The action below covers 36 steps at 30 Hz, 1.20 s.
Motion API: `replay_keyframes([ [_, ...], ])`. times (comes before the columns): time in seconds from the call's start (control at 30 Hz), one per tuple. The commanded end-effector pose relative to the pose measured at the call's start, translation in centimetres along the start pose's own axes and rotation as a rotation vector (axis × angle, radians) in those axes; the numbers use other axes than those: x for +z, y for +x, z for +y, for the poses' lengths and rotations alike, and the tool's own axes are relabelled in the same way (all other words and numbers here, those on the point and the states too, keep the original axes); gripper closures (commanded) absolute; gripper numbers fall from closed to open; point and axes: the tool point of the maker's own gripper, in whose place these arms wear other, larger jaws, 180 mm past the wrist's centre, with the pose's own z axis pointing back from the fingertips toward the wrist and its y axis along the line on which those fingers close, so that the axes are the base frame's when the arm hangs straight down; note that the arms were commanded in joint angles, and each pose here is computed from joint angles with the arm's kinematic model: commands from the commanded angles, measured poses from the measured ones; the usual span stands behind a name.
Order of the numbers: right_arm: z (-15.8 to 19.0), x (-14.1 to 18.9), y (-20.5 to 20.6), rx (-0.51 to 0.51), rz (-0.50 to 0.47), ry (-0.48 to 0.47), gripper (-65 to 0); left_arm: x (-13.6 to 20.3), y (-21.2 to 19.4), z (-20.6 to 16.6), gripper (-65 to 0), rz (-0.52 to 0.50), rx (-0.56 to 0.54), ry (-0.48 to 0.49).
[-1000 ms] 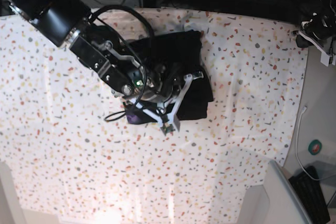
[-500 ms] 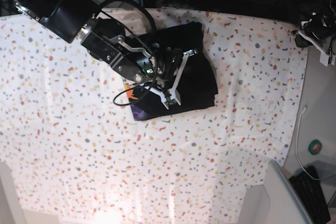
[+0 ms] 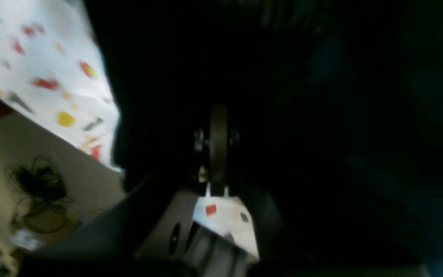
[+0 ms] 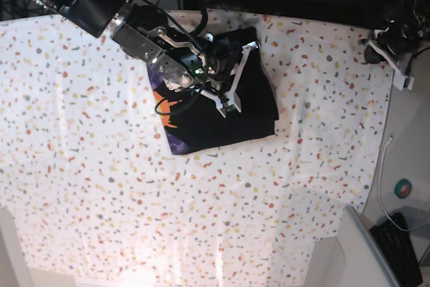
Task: Layout the t-shirt on the table in an organized manner, then fold the t-shirt properly
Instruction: 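Tuck and flatten the folded bundle edge with the right gripper, then grasp the bundle's opposite sides with both grippers and square it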
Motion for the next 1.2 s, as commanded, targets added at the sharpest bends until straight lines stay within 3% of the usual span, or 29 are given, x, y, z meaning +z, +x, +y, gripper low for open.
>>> replay_keyframes([
  [0.0,1.3,1.4,1.6,0.019,-0.045,0.044,0.0,0.7,1.8,0.0,0.0,-0.043,-0.043,0.001],
  [0.1,2.2,3.4,1.8,-0.008,-0.066,0.061,0.0,0.2,2.4,-3.1,0.0,-0.063,-0.087,-0.048],
  [0.3,0.1,4.7,2.0,-0.123,-0.104,0.027,0.0,1.1,3.0,-8.5,0.0,-0.096,-0.136,-0.099],
  [0.33,-0.2,4.7,1.8,-0.135,-0.101,0.023,0.0,1.3,3.0,-9.3,-4.3,-0.110,-0.131,-0.106],
  [0.47,-2.1,5.0,1.8,-0.168,-0.110,-0.006,0.0,1.1,2.5,-12.1,-47.9,-0.133,-0.094,-0.151],
  [0.53,-2.8,5.0,1.5,-0.168,-0.105,-0.020,0.0,0.5,2.0,-13.0,-64.2,-0.129,-0.059,-0.175],
  [0.87,-5.0,5.0,0.2,-0.168,-0.084,-0.067,0.0,-4.2,1.0,-16.9,-65.0,-0.079,0.110,-0.311],
  [1.17,-7.5,5.3,-0.5,-0.165,-0.084,-0.121,0.0,-2.6,3.2,-18.5,-65.0,-0.191,0.177,-0.406],
])
